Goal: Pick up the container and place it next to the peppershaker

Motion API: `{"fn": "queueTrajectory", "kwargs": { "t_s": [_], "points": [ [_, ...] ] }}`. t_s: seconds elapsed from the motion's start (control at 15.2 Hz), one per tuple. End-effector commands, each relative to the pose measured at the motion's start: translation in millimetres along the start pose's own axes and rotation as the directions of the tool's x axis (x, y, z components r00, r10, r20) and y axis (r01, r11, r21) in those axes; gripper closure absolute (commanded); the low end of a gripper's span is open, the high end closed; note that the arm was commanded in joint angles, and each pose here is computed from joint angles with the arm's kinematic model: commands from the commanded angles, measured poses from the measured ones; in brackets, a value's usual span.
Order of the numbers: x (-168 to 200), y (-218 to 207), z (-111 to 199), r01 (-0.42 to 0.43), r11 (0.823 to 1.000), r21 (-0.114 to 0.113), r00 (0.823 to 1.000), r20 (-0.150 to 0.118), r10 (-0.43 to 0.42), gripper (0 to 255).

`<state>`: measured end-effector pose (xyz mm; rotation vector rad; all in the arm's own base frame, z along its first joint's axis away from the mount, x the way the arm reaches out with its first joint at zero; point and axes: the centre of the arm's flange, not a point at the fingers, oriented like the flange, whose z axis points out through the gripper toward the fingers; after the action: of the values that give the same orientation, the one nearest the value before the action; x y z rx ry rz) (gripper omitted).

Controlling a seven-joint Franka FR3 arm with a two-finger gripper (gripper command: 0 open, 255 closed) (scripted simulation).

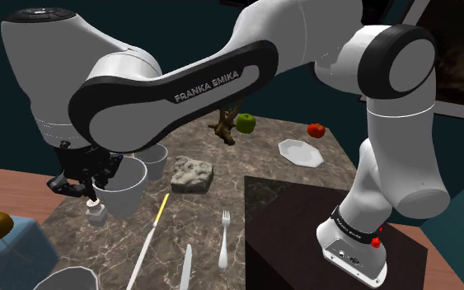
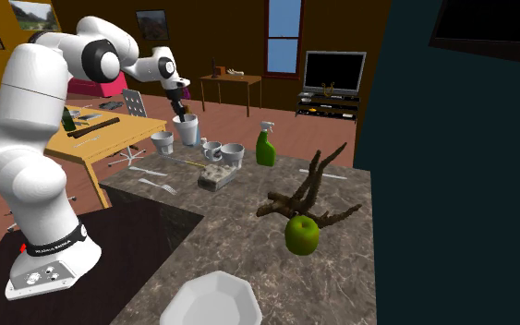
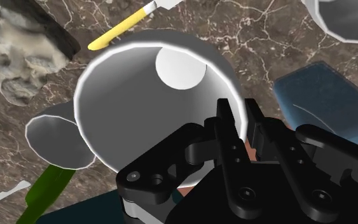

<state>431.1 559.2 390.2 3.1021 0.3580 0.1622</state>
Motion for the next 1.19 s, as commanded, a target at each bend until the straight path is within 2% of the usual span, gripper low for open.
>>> {"fn": "queueTrajectory", "kwargs": {
  "t_s": [0.0, 1.12],
  "points": [
    [0, 0, 12, 0.0, 1.0, 0.001, 1.0, -0.001, 0.0, 255],
    [-9, -3, 101, 0.0, 1.0, 0.001, 1.0, -0.001, 0.0, 255]
  ]
}}
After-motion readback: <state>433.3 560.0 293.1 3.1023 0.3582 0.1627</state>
